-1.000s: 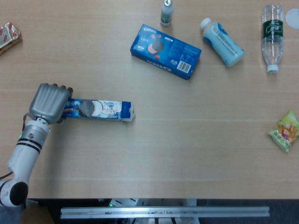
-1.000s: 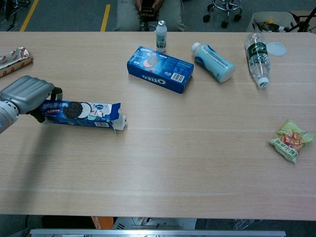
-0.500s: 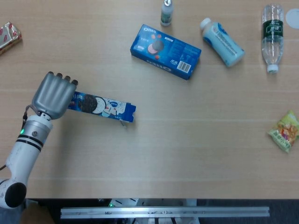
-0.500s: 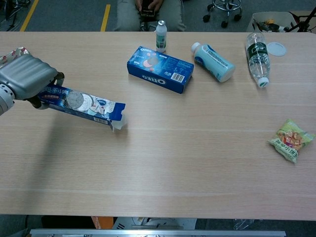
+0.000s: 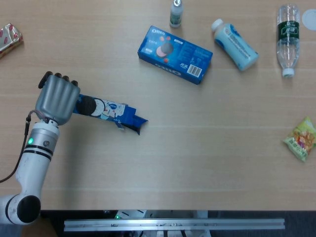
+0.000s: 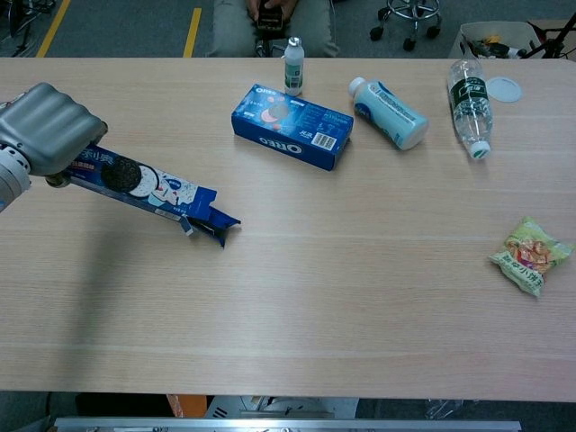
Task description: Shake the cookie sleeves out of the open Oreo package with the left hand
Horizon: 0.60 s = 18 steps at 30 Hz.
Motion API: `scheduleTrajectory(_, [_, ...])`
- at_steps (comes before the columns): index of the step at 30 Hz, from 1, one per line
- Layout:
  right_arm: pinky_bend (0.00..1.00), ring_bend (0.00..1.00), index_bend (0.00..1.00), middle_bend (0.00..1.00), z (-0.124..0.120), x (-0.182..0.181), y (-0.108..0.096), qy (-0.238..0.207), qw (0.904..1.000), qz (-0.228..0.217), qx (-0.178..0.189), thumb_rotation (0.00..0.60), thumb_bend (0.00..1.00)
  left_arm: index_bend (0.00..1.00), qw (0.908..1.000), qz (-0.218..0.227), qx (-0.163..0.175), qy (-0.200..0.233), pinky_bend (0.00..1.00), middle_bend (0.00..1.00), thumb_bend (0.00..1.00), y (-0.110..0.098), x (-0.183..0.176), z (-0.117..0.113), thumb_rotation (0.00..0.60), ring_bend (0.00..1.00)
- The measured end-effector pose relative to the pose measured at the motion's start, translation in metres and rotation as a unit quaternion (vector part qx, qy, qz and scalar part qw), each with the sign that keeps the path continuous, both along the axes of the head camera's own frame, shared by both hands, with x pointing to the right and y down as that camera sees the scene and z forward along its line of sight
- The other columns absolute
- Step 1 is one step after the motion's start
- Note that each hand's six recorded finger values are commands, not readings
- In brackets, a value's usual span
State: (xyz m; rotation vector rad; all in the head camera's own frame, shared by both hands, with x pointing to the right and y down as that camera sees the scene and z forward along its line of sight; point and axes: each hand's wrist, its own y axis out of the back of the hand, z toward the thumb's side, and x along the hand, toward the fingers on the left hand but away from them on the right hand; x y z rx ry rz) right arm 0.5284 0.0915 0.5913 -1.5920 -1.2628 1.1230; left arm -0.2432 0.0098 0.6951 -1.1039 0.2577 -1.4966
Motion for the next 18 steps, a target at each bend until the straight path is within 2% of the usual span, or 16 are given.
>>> scheduleTrajectory(5, [0.62,0.6,0.69,0.57,0.001,-0.001,0.0,0.0,1.0,-0.003,-0.002,0.6,0.3,0.47,0.9998,-0.005,0.013,0.017,0.53,0.51,0.17,-0.007,-0.003,-0.011,0.6,0.47])
scheduleTrajectory(12, [0.62,0.6,0.69,0.57,0.002,-0.003,-0.001,0.001,1.0,-0.005,-0.002,0.6,0.3,0.47,0.9994,-0.009,0.029,0.016,0.53,0.51,0.17,-0.018,-0.013,-0.026,0.6,0.47])
scheduleTrajectory(18, [0.62,0.6,0.69,0.57,0.001,-0.004,-0.001,0.002,1.0,-0.005,-0.002,0.6,0.3,0.47,0.9992,-0.007,0.038,0.005,0.53,0.51,0.17,-0.021,-0.017,-0.029,0.6,0.47])
